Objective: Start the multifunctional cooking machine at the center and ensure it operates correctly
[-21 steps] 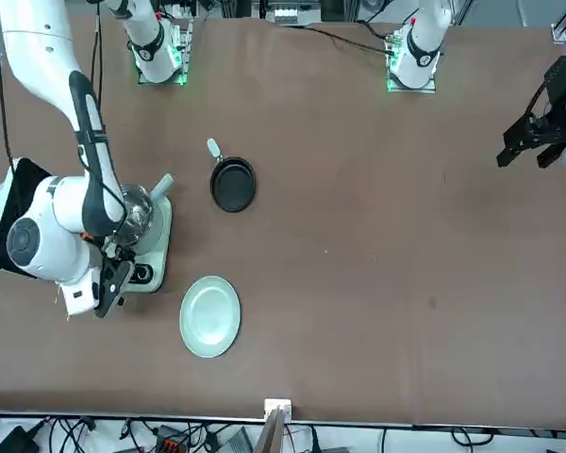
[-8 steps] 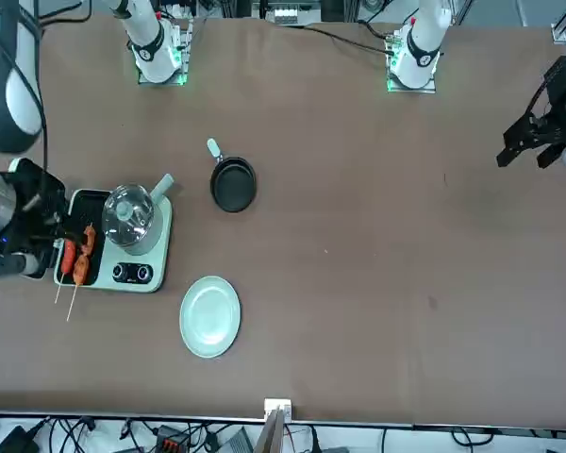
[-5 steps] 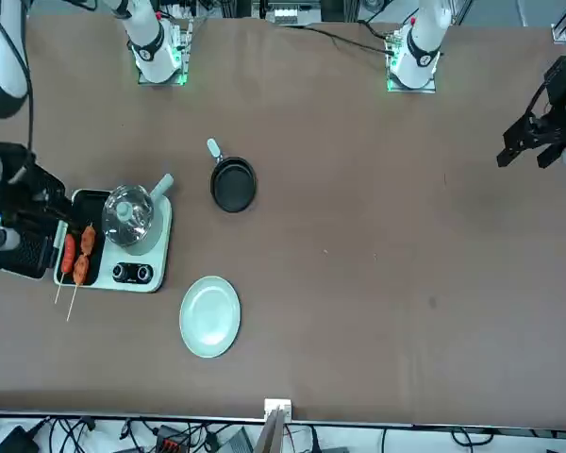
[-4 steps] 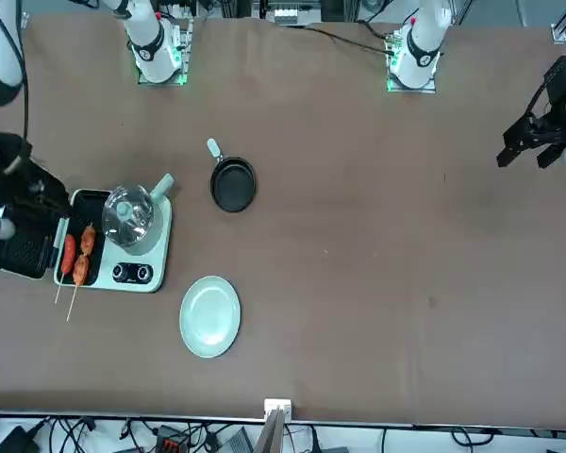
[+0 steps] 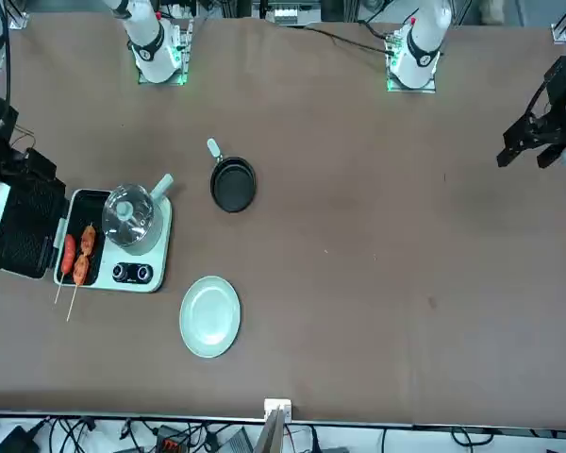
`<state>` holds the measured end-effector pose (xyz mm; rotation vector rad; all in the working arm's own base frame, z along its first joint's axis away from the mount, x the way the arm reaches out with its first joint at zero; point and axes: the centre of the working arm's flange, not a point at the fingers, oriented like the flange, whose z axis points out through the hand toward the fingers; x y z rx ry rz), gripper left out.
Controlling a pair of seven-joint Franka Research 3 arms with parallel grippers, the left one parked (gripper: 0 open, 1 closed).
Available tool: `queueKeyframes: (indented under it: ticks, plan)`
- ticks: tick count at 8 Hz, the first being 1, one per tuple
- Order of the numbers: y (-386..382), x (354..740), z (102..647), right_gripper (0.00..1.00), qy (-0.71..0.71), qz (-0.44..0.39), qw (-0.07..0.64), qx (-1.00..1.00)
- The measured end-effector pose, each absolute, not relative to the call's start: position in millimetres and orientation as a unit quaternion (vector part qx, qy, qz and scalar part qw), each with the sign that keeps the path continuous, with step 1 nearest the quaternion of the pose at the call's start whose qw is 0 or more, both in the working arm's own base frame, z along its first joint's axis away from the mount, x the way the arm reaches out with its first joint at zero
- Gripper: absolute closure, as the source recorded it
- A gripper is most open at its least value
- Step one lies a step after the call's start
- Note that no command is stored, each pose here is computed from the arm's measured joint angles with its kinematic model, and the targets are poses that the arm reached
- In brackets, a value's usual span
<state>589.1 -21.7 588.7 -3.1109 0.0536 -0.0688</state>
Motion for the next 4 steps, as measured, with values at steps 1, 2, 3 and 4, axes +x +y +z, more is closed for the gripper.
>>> queueKeyframes:
  ticks: [1, 2, 3, 4]
  plan:
    - [-20.4, 588.4, 589.6, 0.00, 0.016, -0.020, 0.015, -1.000]
    - [-17.2, 587.7, 589.8, 0.00, 0.013, -0.017, 0.015, -1.000]
    - [-14.6, 586.4, 590.7, 0.00, 0.011, -0.011, 0.016, -1.000]
    - [-12.6, 584.3, 591.1, 0.00, 0.010, -0.003, 0.016, -1.000]
